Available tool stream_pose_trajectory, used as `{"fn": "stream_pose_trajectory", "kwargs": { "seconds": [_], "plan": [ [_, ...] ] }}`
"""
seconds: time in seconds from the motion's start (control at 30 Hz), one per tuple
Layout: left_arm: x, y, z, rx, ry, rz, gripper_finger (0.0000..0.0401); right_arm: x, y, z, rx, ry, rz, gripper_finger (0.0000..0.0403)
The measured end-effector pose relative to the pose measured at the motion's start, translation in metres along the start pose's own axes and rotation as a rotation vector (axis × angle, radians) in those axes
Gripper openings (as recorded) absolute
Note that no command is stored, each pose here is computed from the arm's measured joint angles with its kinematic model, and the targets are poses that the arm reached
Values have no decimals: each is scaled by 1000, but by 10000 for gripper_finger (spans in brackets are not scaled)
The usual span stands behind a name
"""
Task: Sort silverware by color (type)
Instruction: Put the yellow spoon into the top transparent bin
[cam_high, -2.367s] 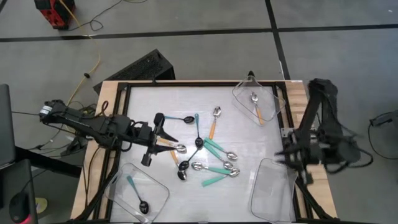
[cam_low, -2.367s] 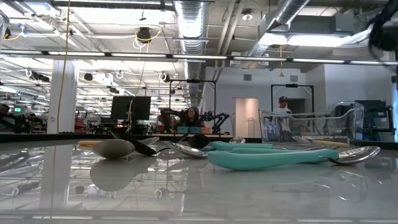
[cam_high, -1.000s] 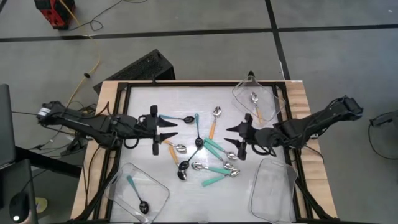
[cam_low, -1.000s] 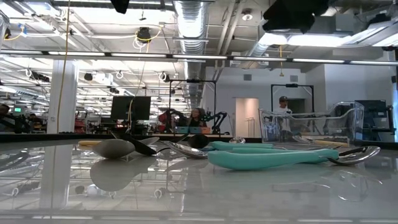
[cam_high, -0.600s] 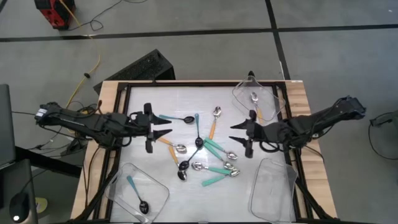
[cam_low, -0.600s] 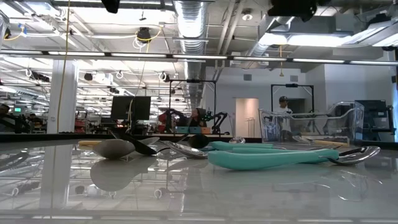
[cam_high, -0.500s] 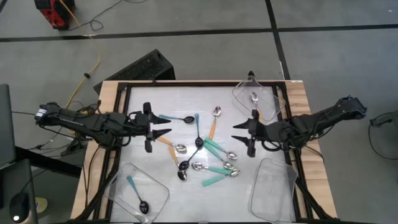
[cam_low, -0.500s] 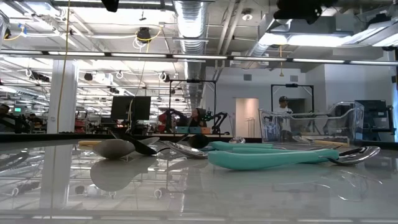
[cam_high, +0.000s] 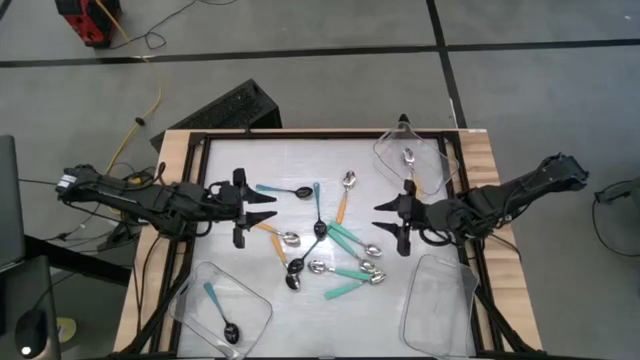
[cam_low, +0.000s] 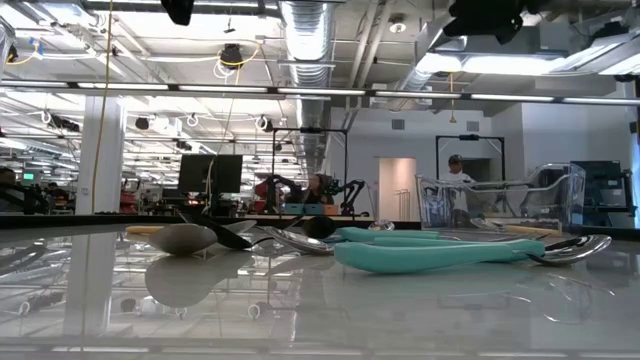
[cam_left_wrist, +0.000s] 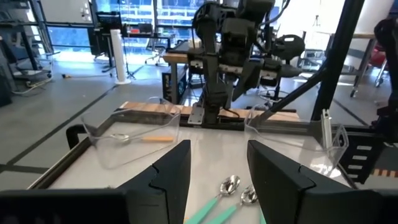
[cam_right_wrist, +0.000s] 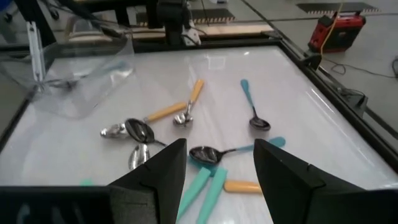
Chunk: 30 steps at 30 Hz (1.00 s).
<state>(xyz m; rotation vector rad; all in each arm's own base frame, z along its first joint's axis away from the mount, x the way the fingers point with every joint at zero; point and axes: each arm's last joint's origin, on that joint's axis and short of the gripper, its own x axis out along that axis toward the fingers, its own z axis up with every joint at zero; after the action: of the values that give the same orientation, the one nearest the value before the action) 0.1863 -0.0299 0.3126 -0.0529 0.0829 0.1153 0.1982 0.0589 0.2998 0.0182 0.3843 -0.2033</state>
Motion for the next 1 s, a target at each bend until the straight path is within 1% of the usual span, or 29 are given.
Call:
{"fn": "stream_pose_trajectory", "kwargs": {
  "seconds": [0.2,0.37,0.47,0.63,0.7,0.83,1.0],
  "plan": [
    [1,0,1,-4,-12,7,144,1,-3,3,11,-19,-14,211],
    [1,-1,1,16,-11,3,144,3,-6,8,-40,-58,-24,211],
    [1,-1,1,32,-10,-1,144,4,-10,13,-19,-99,-40,211],
    [1,-2,-3,42,28,-39,144,5,-11,14,-1,-105,-42,211],
    [1,-2,-4,42,39,-46,144,6,-10,11,23,-108,-36,211],
    [1,-2,-6,49,61,-47,144,10,-10,-1,29,-76,-41,211],
    [4,-3,-9,69,75,-50,144,12,-10,-4,48,-74,-42,211]
  ]
}}
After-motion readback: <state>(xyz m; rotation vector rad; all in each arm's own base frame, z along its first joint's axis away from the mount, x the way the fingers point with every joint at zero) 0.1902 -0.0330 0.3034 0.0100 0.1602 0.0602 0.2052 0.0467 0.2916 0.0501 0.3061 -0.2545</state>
